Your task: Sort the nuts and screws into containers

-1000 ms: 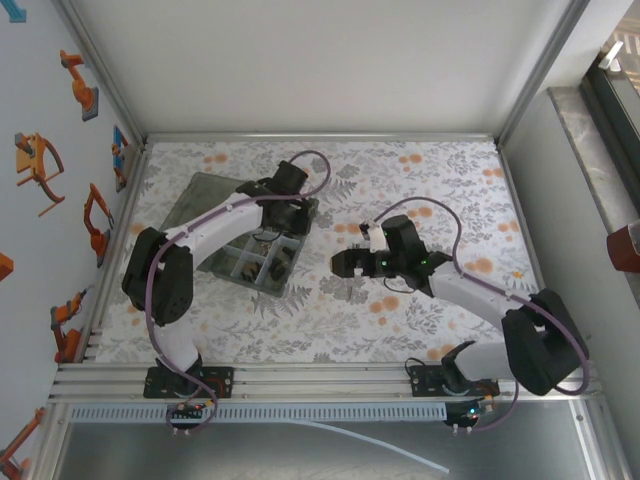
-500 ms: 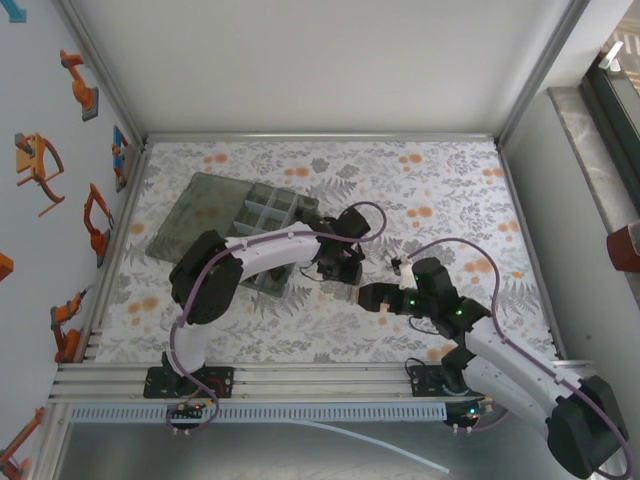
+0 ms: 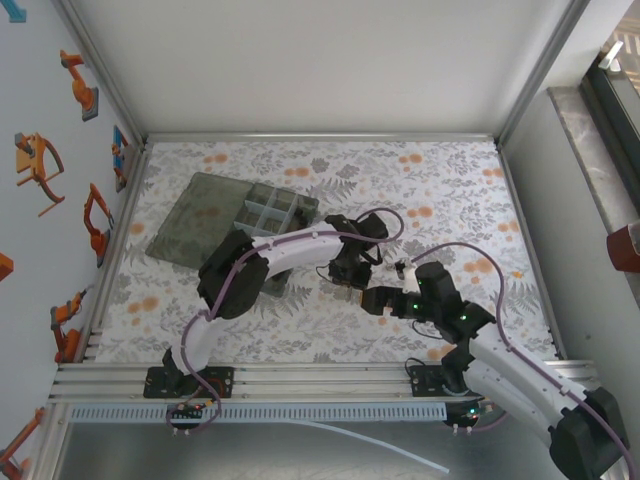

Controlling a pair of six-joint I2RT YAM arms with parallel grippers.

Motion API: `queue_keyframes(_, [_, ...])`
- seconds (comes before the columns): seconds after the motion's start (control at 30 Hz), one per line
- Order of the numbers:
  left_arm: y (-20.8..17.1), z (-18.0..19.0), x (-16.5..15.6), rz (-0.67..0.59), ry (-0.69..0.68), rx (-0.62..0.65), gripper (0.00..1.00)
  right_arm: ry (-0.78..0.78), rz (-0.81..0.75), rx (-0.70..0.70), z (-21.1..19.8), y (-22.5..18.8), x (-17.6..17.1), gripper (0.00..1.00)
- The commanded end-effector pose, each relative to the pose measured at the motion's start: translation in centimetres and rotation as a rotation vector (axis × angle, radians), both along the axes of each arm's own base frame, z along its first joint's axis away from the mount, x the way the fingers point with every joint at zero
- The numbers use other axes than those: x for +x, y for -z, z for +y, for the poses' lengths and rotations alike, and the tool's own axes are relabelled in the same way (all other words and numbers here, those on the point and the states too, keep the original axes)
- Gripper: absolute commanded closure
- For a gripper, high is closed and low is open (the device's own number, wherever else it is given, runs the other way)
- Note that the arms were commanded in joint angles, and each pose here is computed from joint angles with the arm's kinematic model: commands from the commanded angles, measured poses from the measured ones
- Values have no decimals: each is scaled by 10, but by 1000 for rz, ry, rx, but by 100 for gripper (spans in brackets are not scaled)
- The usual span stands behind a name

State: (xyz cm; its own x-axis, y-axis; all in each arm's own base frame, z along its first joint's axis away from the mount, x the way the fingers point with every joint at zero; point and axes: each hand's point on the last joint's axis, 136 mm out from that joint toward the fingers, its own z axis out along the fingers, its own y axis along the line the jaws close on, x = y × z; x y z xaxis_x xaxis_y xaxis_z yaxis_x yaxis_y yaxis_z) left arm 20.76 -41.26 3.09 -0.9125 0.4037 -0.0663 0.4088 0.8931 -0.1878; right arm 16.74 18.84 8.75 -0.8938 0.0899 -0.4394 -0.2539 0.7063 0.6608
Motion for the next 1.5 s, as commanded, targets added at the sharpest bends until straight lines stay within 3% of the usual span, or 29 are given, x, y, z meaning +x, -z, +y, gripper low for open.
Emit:
queue_keyframes(0.0, [12, 11, -1, 12, 31, 89, 73, -4, -20, -27, -1, -3, 3, 1])
queue_keyframes(0.23, [25, 20, 0, 10, 43, 150, 81, -6, -25, -50, 0, -2, 9, 0])
queue_keyframes(0.4, [9, 31, 17, -54, 15, 137, 87, -15, -60, -84, 3, -11, 23, 0])
queue_keyframes(0.63, [-38, 41, 67, -136, -131, -145, 92, -21, -90, -66, 16, -25, 52, 0])
queue_keyframes(0.8, [-84, 68, 120, -244, -215, -286, 93, -31, -108, -54, 28, -34, 79, 1])
queue_keyframes(0.93, [-100, 119, 158, -309, -277, -225, 93, -76, -116, -28, 48, -42, 99, 0])
queue_keyframes(1.13, [-92, 192, 183, -361, -335, -41, 93, -112, -150, 47, 74, -64, 125, 0])
queue_keyframes(1.47, [-70, 219, 202, -361, -328, 59, 93, -132, -143, 42, 79, -64, 131, 0])
